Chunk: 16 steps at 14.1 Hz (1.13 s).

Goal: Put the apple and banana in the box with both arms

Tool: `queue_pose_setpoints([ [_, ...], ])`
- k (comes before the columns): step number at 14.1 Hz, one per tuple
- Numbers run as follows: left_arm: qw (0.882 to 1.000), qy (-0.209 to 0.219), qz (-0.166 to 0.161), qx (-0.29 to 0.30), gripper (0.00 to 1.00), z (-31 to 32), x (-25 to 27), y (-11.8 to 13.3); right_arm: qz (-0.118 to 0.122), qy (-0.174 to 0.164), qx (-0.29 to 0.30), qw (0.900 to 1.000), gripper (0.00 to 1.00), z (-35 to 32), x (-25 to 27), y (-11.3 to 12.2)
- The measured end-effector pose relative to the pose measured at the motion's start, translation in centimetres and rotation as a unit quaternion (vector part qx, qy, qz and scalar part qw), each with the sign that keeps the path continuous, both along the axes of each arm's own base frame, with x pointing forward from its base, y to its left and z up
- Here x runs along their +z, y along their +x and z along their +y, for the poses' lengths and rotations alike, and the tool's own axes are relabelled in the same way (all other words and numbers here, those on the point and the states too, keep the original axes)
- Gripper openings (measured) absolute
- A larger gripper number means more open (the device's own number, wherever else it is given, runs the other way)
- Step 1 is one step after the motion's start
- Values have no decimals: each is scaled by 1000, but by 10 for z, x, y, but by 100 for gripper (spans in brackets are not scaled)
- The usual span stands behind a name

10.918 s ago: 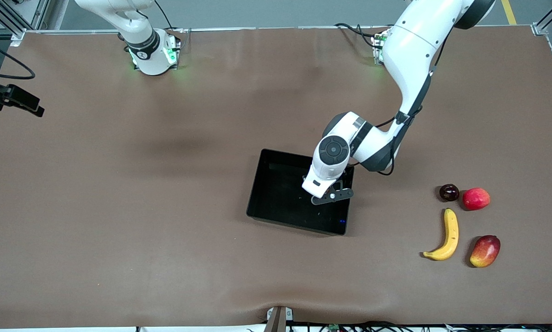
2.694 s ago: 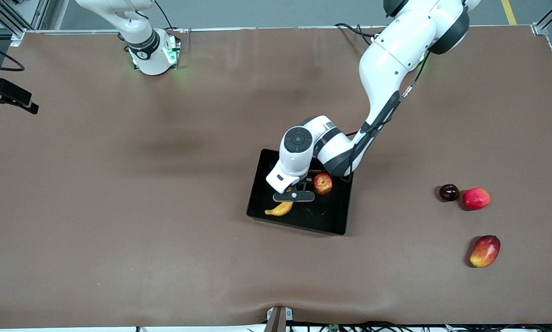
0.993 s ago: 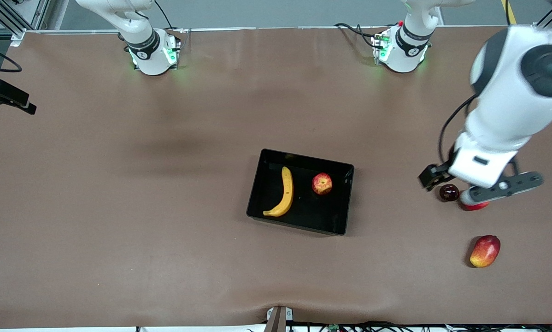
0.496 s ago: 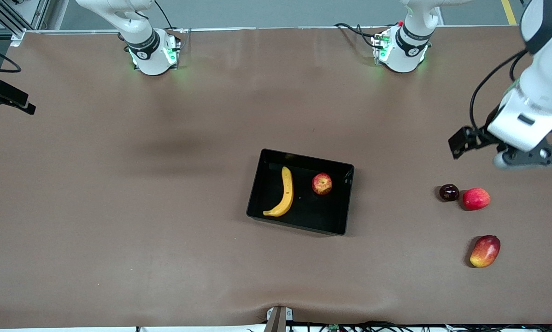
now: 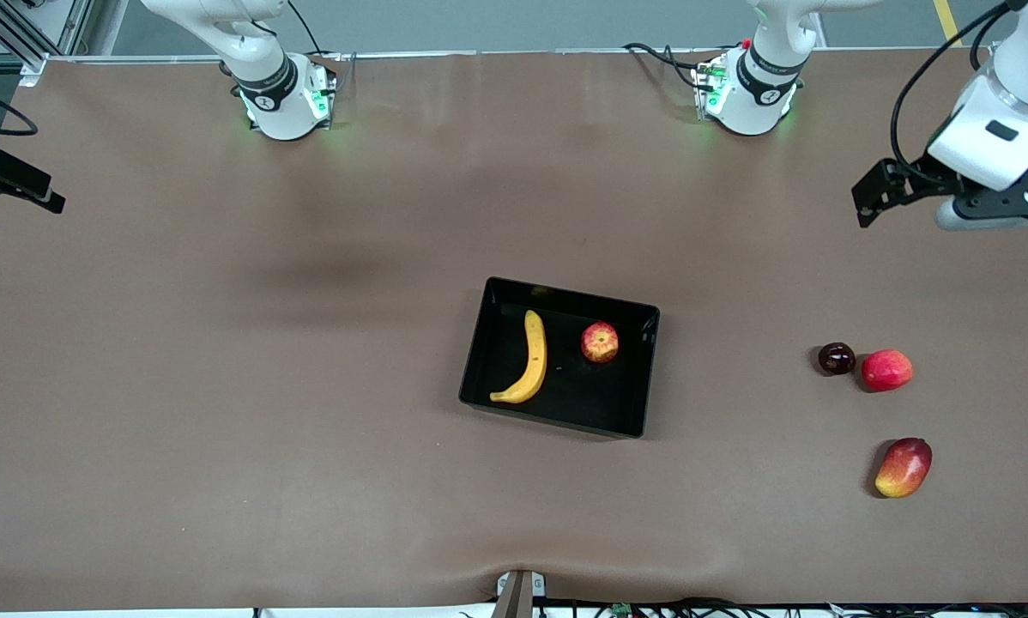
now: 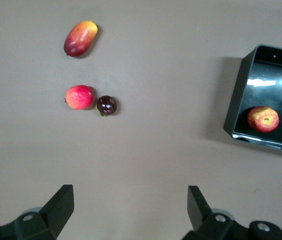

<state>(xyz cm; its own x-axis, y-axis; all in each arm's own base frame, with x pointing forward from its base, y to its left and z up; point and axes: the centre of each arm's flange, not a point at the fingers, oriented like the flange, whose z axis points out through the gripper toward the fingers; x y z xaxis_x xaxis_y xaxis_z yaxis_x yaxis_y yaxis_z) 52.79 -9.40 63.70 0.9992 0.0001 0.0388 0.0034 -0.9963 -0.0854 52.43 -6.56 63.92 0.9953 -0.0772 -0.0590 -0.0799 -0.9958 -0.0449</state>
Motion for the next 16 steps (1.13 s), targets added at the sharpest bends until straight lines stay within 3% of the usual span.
queue_pose_setpoints([
  [7, 999, -27, 17, -12, 100, 13, -2, -7, 0, 0, -1, 1000, 100, -1, 0, 0],
  [16, 999, -29, 18, -7, 100, 20, 1, -8, 1, 0, -9, 1000, 100, -9, -1, -1],
])
